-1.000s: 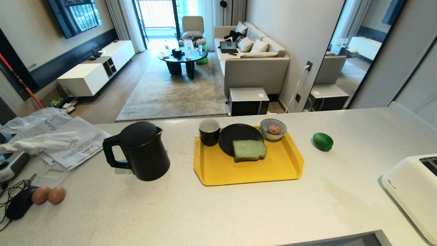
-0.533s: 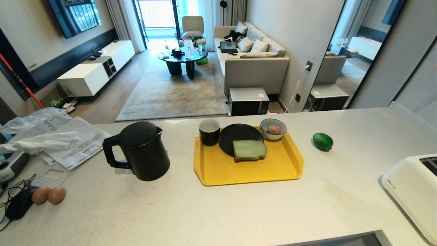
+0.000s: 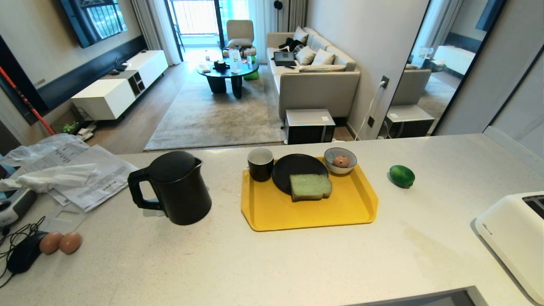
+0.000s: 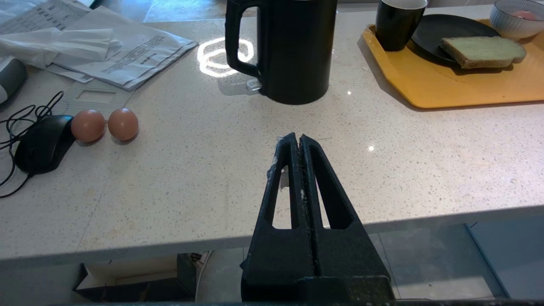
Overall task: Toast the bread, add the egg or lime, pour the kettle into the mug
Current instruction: Put the fruit on a plate
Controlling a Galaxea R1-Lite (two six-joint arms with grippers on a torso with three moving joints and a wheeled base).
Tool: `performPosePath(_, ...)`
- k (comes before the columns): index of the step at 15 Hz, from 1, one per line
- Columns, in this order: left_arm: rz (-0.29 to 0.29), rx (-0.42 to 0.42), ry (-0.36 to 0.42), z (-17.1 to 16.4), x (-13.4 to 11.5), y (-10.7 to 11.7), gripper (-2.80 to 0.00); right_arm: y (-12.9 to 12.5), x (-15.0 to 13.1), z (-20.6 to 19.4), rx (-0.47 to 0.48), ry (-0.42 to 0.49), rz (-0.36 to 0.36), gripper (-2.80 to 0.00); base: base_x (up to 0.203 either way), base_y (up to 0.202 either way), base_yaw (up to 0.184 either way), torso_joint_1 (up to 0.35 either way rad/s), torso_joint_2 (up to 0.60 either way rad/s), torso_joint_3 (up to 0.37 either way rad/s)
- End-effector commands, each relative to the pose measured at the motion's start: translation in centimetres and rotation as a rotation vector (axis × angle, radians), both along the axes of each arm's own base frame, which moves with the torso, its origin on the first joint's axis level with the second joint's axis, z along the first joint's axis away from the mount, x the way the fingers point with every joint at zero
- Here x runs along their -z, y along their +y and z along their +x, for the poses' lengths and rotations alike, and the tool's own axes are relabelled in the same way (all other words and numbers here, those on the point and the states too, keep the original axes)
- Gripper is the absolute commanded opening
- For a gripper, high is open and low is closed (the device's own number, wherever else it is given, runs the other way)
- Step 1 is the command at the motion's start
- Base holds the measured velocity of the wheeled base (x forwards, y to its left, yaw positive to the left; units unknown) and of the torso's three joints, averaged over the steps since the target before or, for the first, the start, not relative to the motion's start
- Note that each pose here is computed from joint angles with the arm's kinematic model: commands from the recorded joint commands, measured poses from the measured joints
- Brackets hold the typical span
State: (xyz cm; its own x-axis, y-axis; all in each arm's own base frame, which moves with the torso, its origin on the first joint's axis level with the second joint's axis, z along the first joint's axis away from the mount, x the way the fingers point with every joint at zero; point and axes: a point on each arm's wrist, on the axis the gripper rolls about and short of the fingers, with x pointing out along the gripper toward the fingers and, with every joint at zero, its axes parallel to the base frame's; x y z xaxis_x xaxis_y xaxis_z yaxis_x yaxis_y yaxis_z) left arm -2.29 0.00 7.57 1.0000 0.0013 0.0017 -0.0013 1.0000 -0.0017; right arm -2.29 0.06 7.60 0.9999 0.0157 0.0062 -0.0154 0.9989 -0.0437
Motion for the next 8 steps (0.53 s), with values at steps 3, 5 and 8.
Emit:
performPosePath(3,0.002,0.0,0.0,0.0,-0.02,0.0,-2.8,0.0,-0.01,0.01,0.0,0.0,-0.001,-2.8,0.0,0.0,0.0,0.003,0.0,-0.086)
performPosePath(5,0.002,0.0,0.0,0.0,-0.02,0.0,-2.8,0.0,-0.03,0.0,-0.001,-0.001,-0.001,-2.8,0.0,0.0,0.0,0.002,0.01,-0.167)
performPosePath(8,0.002,0.0,0.0,0.0,-0.02,0.0,-2.8,0.0,-0.01,0.01,-0.001,0.0,-0.002,-2.8,0.0,0.0,0.0,0.002,0.0,-0.193)
